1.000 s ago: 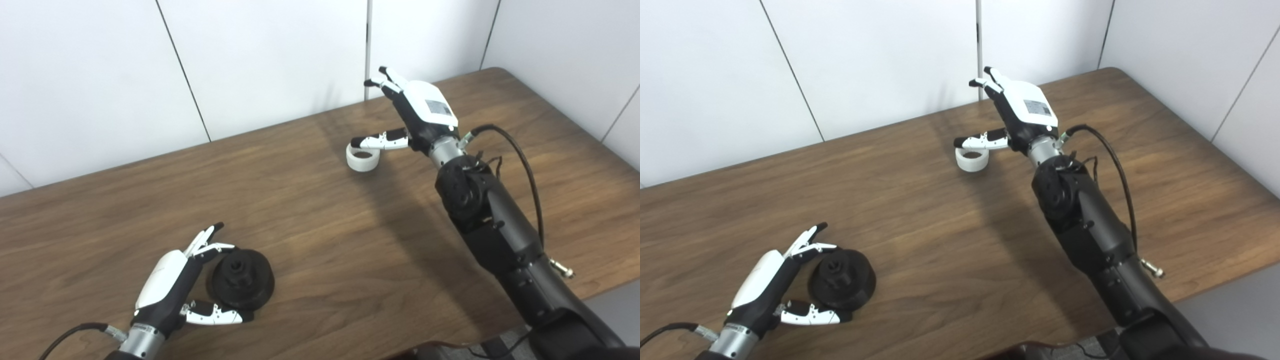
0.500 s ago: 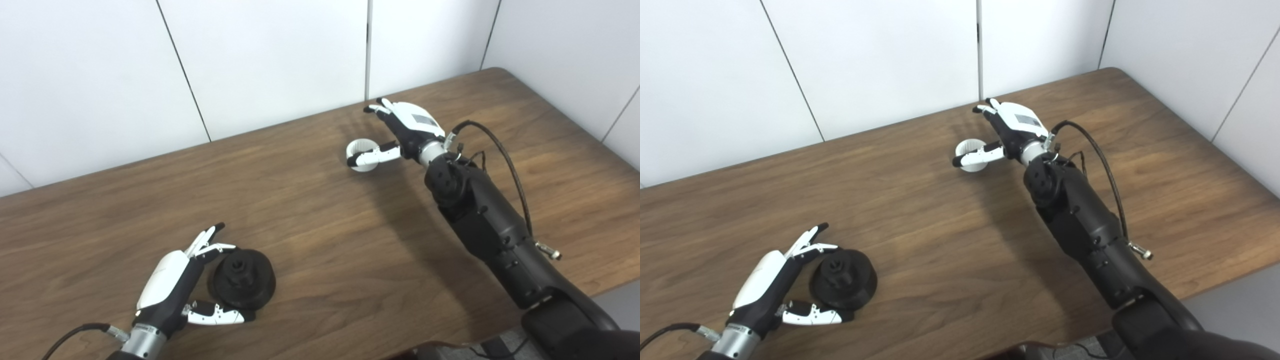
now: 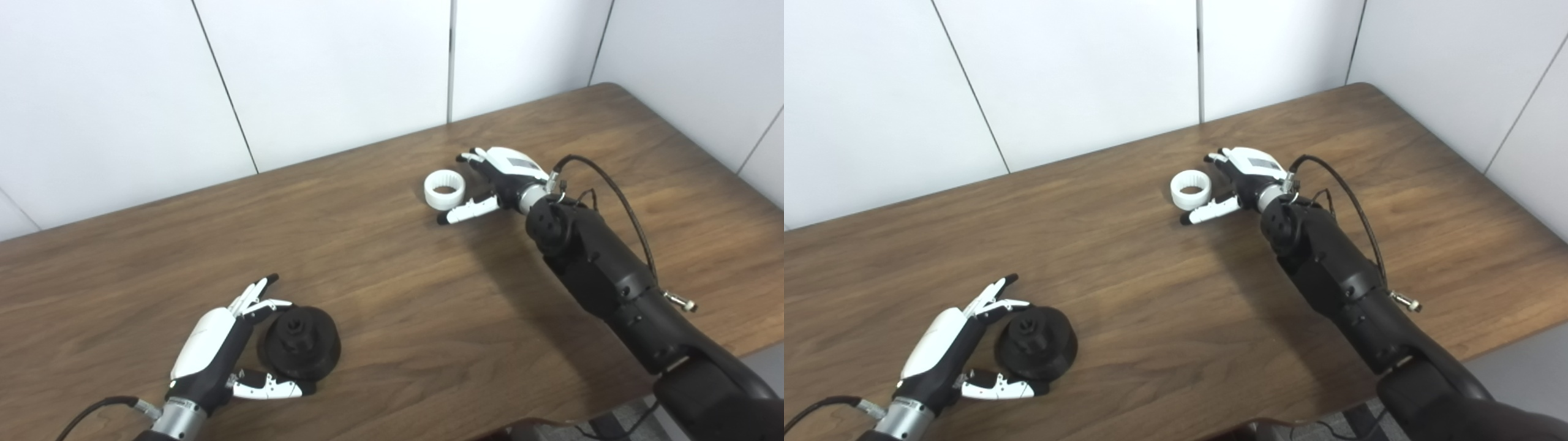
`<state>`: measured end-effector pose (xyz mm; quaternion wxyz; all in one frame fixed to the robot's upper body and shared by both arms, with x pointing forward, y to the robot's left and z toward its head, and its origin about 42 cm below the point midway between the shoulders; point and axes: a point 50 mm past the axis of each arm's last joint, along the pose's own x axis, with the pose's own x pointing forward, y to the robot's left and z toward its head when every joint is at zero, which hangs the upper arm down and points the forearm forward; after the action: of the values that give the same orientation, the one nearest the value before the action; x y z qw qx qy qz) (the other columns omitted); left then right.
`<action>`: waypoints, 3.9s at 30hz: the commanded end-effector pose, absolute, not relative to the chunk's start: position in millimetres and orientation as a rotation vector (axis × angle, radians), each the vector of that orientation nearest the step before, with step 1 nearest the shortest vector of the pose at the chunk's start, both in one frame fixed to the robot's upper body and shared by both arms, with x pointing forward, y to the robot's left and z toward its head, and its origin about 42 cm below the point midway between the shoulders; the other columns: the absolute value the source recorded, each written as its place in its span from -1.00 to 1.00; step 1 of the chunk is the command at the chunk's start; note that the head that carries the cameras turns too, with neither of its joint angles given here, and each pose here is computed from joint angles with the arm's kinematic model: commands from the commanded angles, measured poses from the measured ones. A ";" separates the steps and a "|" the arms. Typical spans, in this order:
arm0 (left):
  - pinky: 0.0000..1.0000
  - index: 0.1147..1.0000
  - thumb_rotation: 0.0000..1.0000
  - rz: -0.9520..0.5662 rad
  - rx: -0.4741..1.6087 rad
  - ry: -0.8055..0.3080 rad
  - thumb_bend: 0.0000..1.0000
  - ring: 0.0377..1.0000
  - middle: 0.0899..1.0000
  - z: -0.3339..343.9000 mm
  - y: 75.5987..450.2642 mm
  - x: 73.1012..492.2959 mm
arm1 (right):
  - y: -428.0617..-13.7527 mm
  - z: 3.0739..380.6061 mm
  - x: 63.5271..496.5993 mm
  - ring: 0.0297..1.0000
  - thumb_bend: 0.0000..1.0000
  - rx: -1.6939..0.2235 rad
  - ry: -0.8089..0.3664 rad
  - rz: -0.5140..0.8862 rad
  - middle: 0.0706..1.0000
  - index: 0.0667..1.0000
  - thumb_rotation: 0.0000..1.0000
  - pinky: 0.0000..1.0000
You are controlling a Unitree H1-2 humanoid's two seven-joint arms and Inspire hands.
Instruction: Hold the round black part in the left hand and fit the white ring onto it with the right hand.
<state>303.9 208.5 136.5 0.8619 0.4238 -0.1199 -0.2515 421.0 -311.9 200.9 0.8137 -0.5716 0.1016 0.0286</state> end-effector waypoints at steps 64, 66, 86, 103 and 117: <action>0.98 0.27 -0.36 -0.533 0.888 -0.271 0.87 1.00 1.00 138.5 204.5 302.7 | -288.3 198.6 428.3 0.84 0.06 -1.118 -0.141 -0.155 0.74 -0.08 -0.69 0.94; 0.97 0.27 -0.36 -0.534 0.889 -0.274 0.86 1.00 1.00 138.6 204.5 302.5 | -288.6 198.3 428.1 0.84 0.05 -1.114 -0.147 -0.157 0.74 -0.09 -0.70 0.94; 0.96 0.27 -0.36 -0.530 0.893 -0.265 0.87 1.00 1.00 137.5 203.4 305.5 | -277.9 237.3 408.3 0.87 0.04 -1.020 -0.295 -0.186 0.76 -0.09 -0.70 0.94; 1.00 0.27 -0.43 -0.511 0.887 -0.250 0.89 1.00 1.00 139.0 189.2 305.3 | -265.3 269.7 368.6 0.82 0.04 -0.963 -0.455 -0.135 0.73 -0.09 -0.68 0.78; 0.96 0.25 -0.33 -0.503 0.888 -0.259 0.90 1.00 1.00 139.6 169.8 308.4 | -244.3 268.5 324.9 0.81 0.05 -0.906 -0.528 0.015 0.73 -0.09 -0.69 0.65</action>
<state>301.4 172.4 132.2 0.8698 0.4132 -0.1115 -0.2453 328.7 -252.4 247.7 0.8758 -0.4398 -0.1988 0.0008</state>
